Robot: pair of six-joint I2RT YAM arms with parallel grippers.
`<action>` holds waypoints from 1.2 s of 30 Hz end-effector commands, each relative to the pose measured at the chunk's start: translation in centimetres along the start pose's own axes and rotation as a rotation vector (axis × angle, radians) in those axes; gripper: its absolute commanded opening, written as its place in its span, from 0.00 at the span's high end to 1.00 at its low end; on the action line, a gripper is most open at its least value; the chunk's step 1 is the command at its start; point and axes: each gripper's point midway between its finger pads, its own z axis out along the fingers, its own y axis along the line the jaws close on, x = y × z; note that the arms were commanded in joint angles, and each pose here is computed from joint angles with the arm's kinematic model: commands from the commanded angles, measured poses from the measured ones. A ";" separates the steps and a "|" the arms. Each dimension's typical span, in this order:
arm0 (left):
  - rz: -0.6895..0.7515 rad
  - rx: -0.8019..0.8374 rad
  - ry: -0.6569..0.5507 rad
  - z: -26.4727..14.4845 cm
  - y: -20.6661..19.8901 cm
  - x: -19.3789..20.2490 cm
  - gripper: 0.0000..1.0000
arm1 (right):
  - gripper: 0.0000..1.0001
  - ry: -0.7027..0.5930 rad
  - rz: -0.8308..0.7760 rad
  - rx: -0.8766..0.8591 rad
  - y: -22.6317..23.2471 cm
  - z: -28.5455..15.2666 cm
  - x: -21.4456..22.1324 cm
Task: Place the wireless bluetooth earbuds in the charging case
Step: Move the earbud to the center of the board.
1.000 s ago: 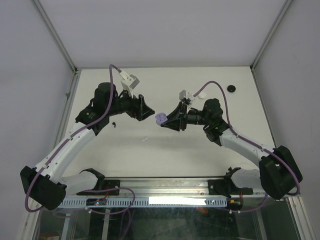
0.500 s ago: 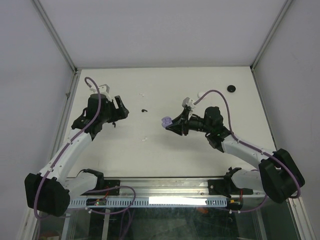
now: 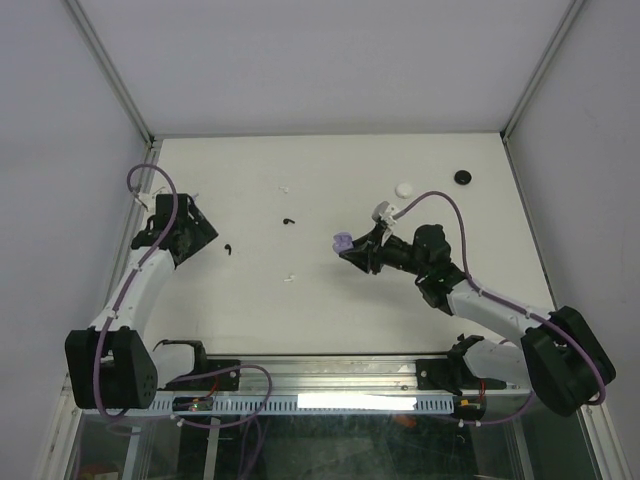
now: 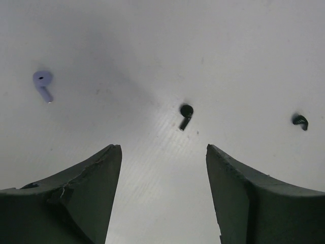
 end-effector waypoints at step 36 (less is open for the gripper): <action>-0.084 -0.350 0.230 9.3 13.6 -1.0 0.68 | 1.00 -0.054 -0.198 0.109 0.3 0.8 -1.8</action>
